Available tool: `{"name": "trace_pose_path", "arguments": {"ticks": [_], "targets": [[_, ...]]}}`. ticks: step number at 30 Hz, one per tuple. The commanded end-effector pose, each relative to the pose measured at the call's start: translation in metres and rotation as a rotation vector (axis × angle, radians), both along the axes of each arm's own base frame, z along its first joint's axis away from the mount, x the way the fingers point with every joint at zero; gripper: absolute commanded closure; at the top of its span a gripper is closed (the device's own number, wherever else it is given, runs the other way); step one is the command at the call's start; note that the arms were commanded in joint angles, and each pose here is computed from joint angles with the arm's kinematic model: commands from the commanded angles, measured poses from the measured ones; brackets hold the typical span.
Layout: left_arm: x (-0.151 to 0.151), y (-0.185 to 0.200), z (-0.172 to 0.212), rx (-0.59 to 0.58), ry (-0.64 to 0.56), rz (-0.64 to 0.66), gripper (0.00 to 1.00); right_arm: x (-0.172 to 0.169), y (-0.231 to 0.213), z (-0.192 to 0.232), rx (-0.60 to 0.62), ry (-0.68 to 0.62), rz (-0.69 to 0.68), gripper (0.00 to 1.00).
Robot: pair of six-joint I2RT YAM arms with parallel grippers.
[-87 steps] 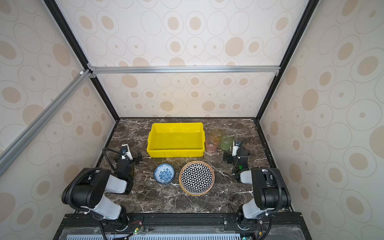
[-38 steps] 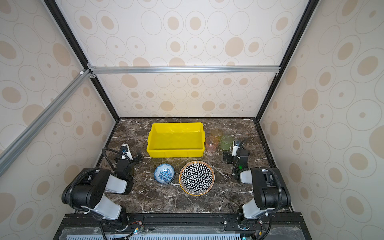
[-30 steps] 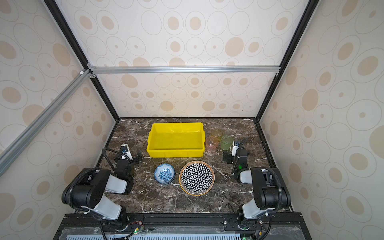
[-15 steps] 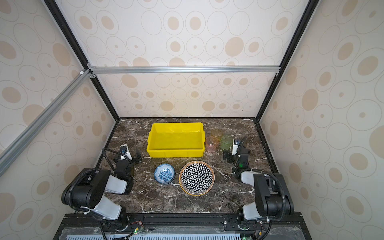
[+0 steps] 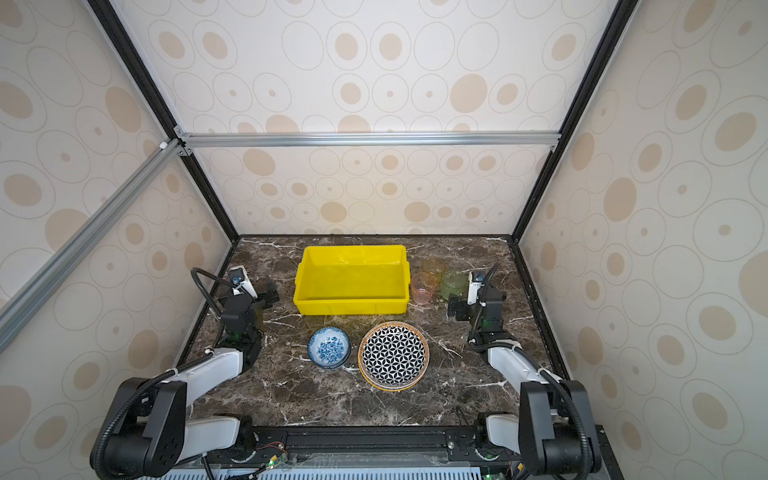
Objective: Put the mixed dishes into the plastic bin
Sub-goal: 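Move the left gripper to the patterned plate while the right approaches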
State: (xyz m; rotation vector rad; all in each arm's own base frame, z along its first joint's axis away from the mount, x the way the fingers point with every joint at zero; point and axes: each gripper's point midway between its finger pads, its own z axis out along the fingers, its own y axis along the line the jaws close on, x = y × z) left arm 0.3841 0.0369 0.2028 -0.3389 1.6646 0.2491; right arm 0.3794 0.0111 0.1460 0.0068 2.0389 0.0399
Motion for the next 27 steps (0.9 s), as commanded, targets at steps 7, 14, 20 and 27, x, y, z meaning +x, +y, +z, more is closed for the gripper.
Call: {"name": "trace_pose_path", "arguments": {"ticks": [7, 14, 20, 27], "targets": [[-0.028, -0.009, 0.017, -0.090, 0.044, 0.053, 0.01, -0.006, 0.013, 0.039, 0.096, 0.117, -0.019, 0.00], [-0.040, -0.033, 0.041, -0.101, 0.069, -0.072, 0.01, -0.026, 0.027, 0.047, 0.061, 0.222, 0.004, 0.00], [-0.054, -0.058, 0.057, -0.081, 0.169, -0.102, 0.01, -0.053, 0.040, 0.041, 0.107, 0.315, 0.021, 0.04], [-0.071, -0.099, 0.053, -0.213, 0.316, -0.240, 0.05, -0.086, 0.051, 0.034, 0.169, 0.404, 0.038, 0.05]]}}
